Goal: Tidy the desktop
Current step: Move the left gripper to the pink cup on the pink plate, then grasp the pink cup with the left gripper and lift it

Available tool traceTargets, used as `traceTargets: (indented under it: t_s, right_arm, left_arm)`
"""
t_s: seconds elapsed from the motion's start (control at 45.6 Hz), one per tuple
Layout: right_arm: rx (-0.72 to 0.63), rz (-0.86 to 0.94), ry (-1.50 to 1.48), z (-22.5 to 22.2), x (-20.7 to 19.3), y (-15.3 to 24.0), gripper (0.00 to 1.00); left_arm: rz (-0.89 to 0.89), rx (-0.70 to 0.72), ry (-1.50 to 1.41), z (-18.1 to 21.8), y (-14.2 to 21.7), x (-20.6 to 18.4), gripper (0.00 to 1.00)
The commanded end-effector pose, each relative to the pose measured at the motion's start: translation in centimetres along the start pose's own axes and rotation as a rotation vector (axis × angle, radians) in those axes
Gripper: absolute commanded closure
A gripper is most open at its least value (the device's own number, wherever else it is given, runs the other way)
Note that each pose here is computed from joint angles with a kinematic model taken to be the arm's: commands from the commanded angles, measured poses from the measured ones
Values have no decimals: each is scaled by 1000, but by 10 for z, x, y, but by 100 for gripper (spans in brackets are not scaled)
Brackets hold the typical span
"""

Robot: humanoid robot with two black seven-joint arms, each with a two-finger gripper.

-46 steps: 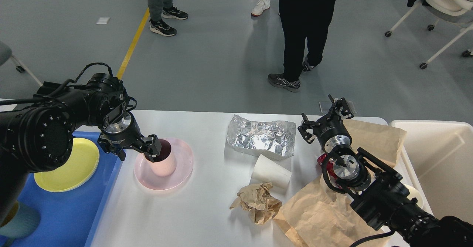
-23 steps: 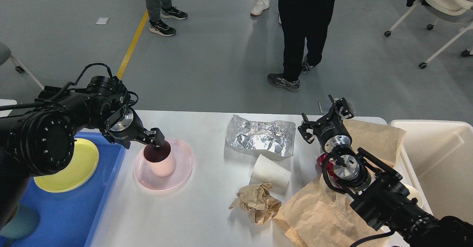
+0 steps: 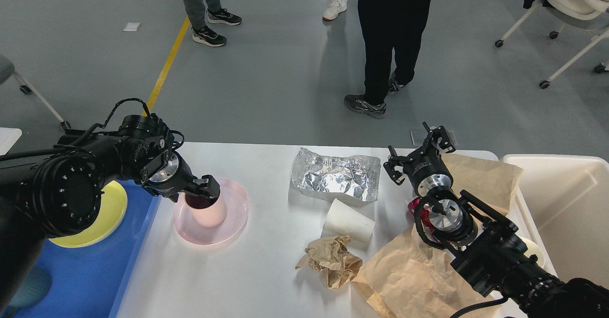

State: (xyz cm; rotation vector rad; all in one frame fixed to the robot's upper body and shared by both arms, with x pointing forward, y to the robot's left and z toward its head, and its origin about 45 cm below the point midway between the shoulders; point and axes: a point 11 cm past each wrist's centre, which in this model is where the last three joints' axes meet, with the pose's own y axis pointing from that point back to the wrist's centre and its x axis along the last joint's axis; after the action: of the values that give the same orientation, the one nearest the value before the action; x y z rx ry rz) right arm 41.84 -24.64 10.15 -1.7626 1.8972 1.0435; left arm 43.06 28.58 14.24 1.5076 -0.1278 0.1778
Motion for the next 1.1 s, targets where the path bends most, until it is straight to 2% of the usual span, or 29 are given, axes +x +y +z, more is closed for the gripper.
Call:
traceTargets:
  t_s: [0.0, 0.066, 0.197, 0.373, 0.482, 0.855, 1.074]
  right_arm:
    - [0, 0, 0, 0, 0, 0, 0]
    - [0, 0, 0, 0, 0, 0, 0]
    - [-2, 0, 0, 0, 0, 0, 0]
    - [0, 0, 0, 0, 0, 0, 0]
    - [0, 0, 0, 0, 0, 0, 0]
    - [1, 1, 1, -1, 0, 0, 0]
    - [-2, 0, 0, 0, 0, 0, 0]
  left_arm:
    - [-1, 2, 11, 0, -1, -1, 21]
    - [-2, 36, 12, -3, -2, -1, 30]
    - [-36, 110, 17, -11, -1, -5, 55]
    - [-102, 130, 25, -14, 0, -12, 77]
    - [-167, 130, 32, -16, 2, -19, 100]
    - [-180, 115, 44, -15, 5, -19, 100]
    - [-143, 94, 49, -9, 22, -2, 100]
